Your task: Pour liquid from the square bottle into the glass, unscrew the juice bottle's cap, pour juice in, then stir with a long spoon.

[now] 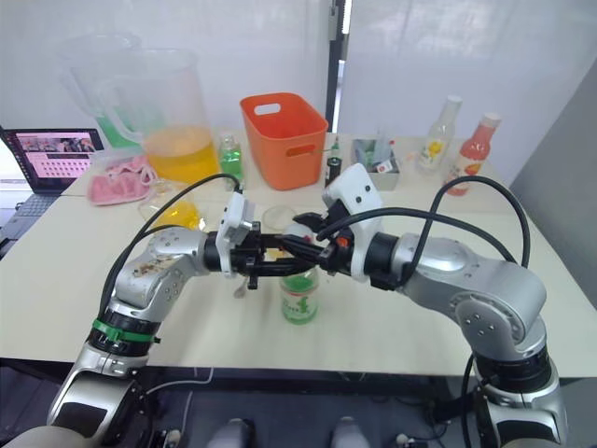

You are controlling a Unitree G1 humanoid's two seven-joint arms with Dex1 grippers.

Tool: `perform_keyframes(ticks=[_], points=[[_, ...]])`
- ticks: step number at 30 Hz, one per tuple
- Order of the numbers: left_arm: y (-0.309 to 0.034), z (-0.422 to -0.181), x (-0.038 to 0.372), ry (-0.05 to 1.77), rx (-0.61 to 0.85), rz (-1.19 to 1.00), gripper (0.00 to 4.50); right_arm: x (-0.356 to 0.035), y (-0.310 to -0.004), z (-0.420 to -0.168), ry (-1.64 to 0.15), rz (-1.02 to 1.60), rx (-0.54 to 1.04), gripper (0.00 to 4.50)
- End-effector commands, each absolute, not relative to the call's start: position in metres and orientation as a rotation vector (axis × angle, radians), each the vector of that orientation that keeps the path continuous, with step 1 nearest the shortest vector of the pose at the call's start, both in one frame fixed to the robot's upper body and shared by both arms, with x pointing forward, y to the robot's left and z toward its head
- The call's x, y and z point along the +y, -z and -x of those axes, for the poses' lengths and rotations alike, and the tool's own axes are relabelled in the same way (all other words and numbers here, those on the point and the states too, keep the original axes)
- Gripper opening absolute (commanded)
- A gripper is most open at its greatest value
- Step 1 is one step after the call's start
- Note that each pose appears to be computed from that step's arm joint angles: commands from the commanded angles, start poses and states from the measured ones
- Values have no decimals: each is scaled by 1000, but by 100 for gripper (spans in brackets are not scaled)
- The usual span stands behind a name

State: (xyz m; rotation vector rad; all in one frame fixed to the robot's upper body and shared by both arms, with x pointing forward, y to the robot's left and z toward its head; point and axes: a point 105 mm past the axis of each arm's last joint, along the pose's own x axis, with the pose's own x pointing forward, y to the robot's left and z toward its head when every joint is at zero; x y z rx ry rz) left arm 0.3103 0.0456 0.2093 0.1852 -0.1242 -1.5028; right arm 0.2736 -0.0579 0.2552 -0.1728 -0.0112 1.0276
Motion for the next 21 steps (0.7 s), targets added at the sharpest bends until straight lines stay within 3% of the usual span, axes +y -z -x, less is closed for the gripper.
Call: perform_keyframes(ticks=[1,6,14,21], points=[[-211,-308,48,1504,-128,-214,153,-59,-253,-271,-1055,208,-12,167],[-221,-301,49,1556,-136,-231,152,-55,-255,-273,-1186,228,3,167],[-227,-297,57,1567,-120,-269,151,-51,-264,-272,-1613,424,-51,167],[-226,-291,55,1567,-123,-266,151,-54,-265,-300,-1766,425,34,167]])
